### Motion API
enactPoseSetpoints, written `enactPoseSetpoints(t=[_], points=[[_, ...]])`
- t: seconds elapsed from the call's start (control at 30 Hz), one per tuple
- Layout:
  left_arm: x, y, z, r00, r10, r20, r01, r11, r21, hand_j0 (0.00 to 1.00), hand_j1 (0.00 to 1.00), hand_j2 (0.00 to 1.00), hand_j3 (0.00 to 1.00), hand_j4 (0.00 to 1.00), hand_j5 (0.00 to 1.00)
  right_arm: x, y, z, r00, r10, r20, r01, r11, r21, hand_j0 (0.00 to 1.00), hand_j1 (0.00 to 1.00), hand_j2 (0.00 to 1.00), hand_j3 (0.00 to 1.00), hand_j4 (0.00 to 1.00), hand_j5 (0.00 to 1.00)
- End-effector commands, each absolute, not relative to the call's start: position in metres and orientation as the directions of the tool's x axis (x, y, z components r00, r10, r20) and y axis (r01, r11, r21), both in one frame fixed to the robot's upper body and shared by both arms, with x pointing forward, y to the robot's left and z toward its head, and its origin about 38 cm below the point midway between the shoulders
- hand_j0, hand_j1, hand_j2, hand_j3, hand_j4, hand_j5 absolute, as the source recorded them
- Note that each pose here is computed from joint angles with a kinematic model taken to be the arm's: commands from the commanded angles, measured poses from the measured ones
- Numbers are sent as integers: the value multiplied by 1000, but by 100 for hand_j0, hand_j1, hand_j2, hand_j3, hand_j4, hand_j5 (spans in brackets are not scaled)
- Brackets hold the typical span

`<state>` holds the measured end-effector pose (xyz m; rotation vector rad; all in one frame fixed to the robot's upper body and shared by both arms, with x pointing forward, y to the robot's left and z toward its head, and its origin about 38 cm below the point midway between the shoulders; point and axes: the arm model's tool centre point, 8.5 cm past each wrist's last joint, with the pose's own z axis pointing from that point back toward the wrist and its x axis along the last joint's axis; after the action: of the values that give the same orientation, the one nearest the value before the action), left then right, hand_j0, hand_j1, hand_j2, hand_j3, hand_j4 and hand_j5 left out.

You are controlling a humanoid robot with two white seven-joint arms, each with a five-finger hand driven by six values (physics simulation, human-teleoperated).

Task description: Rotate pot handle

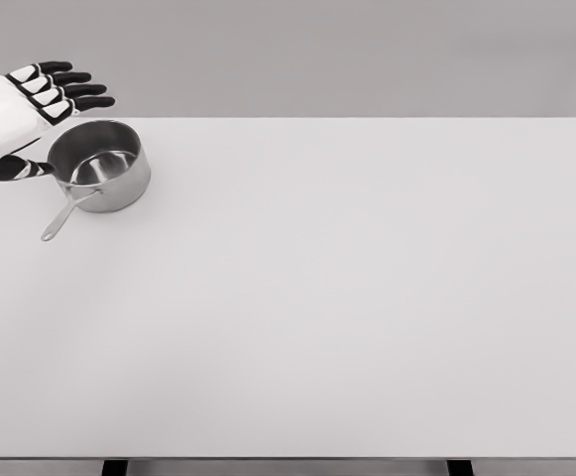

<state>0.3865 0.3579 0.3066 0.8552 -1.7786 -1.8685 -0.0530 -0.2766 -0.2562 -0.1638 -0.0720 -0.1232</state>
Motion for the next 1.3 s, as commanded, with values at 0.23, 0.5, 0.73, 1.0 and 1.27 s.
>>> enactPoseSetpoints(t=[0.23, 0.5, 0.73, 1.0, 1.27], points=[[384, 353, 313, -736, -665, -127, -122, -55, 991, 100, 100, 100, 100, 100, 100, -54, -277, -256, 990, -114, 80, 126, 979, -161, 100, 100, 100, 100, 100, 100], [378, 324, 293, -799, -598, -62, -61, -21, 998, 100, 100, 100, 100, 100, 100, -54, -277, -256, 990, -116, 80, 128, 979, -161, 100, 100, 100, 100, 100, 100], [374, 306, 262, -829, -559, -5, 15, -31, 999, 100, 100, 100, 100, 100, 100, -54, -277, -256, 990, -116, 80, 128, 979, -161, 100, 100, 100, 100, 100, 100], [391, 295, 229, -801, -597, -55, -6, -84, 996, 100, 100, 100, 100, 100, 100, -54, -277, -256, 990, -116, 80, 128, 979, -161, 100, 100, 100, 100, 100, 100], [403, 316, 219, -750, -658, -64, 13, -111, 994, 100, 100, 100, 100, 100, 100, -54, -277, -256, 990, -116, 80, 127, 979, -159, 100, 100, 100, 100, 100, 100]])
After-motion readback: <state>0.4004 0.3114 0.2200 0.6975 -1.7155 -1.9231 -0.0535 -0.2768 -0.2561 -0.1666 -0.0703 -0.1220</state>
